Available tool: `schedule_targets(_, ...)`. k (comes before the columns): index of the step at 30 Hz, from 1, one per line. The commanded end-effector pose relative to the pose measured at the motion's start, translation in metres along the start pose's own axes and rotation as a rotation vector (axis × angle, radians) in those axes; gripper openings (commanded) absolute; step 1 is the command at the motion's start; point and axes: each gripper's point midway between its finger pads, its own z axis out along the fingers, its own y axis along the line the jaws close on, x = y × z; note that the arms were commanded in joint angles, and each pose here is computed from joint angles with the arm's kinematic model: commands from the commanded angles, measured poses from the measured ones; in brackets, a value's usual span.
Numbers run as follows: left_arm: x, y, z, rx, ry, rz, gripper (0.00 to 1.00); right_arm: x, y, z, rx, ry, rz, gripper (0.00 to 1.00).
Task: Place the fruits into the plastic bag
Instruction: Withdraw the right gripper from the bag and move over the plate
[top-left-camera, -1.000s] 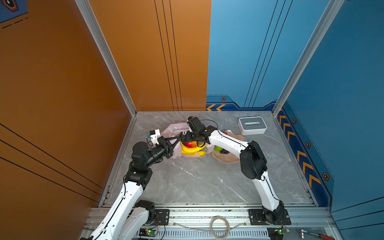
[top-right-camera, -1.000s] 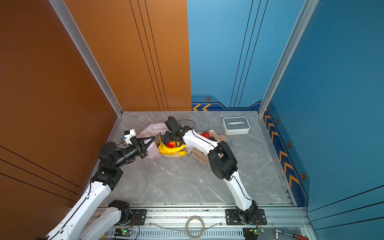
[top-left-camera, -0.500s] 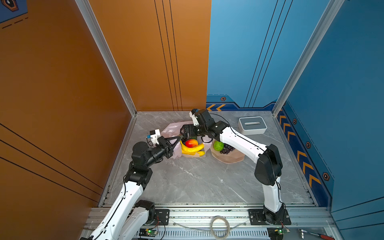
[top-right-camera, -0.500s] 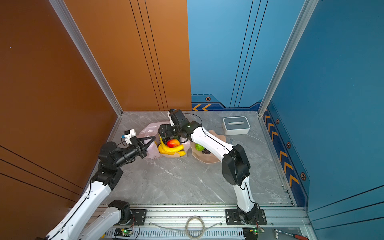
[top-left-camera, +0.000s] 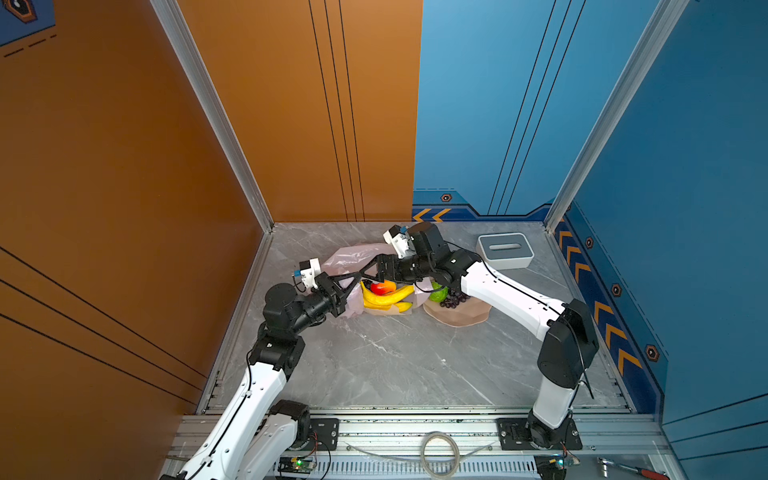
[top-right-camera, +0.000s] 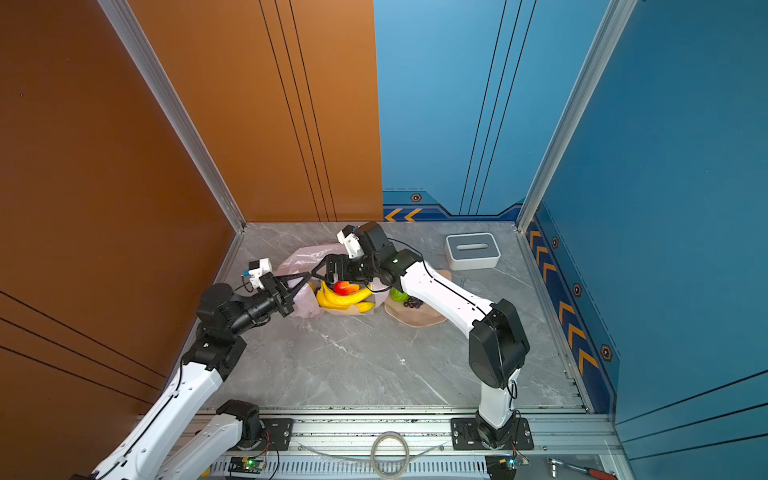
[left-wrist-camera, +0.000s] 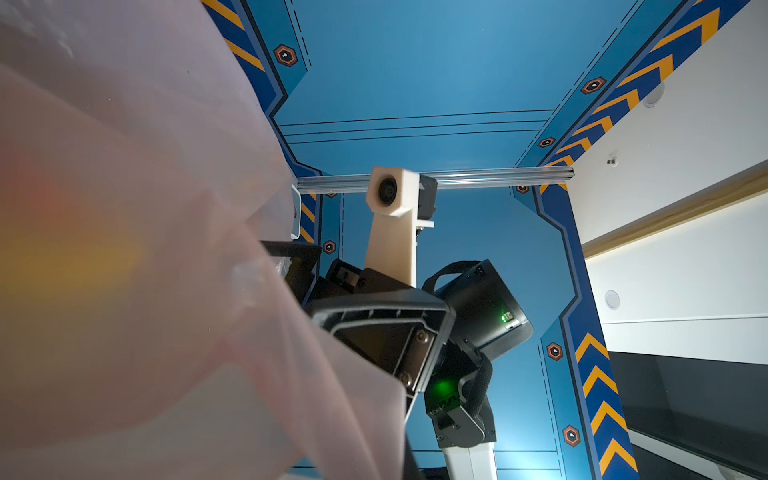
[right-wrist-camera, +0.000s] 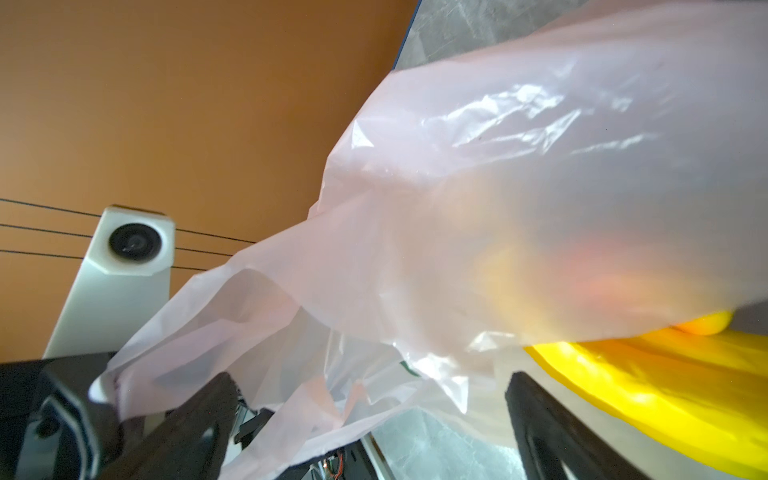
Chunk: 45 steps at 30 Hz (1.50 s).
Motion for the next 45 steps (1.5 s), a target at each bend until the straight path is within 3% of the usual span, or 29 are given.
schedule_targets(1,-0.003,-0.003,-0.003,0.019,-0.019,0.024,0.00,0.004,0.035,-0.027,-0.118,-0.002,-0.012,1.00)
schedule_targets(9,-0.001,0.000,-0.005,0.013,-0.015,0.020,0.00,0.040,0.023,-0.081,-0.039,-0.016,-0.032,1.00)
schedule_targets(17,0.000,0.002,-0.006,0.012,-0.013,0.015,0.00,0.052,-0.050,-0.157,0.363,-0.114,-0.059,1.00)
schedule_targets(23,0.000,0.005,-0.007,0.005,-0.017,0.013,0.00,0.056,-0.102,-0.194,0.669,-0.159,-0.060,1.00)
schedule_targets(31,0.000,0.006,-0.008,-0.007,-0.014,0.015,0.00,0.059,-0.142,-0.192,0.826,-0.113,-0.076,1.00)
schedule_targets(45,0.001,0.004,-0.008,-0.006,-0.011,0.015,0.00,0.034,-0.177,-0.141,0.817,-0.030,-0.006,1.00)
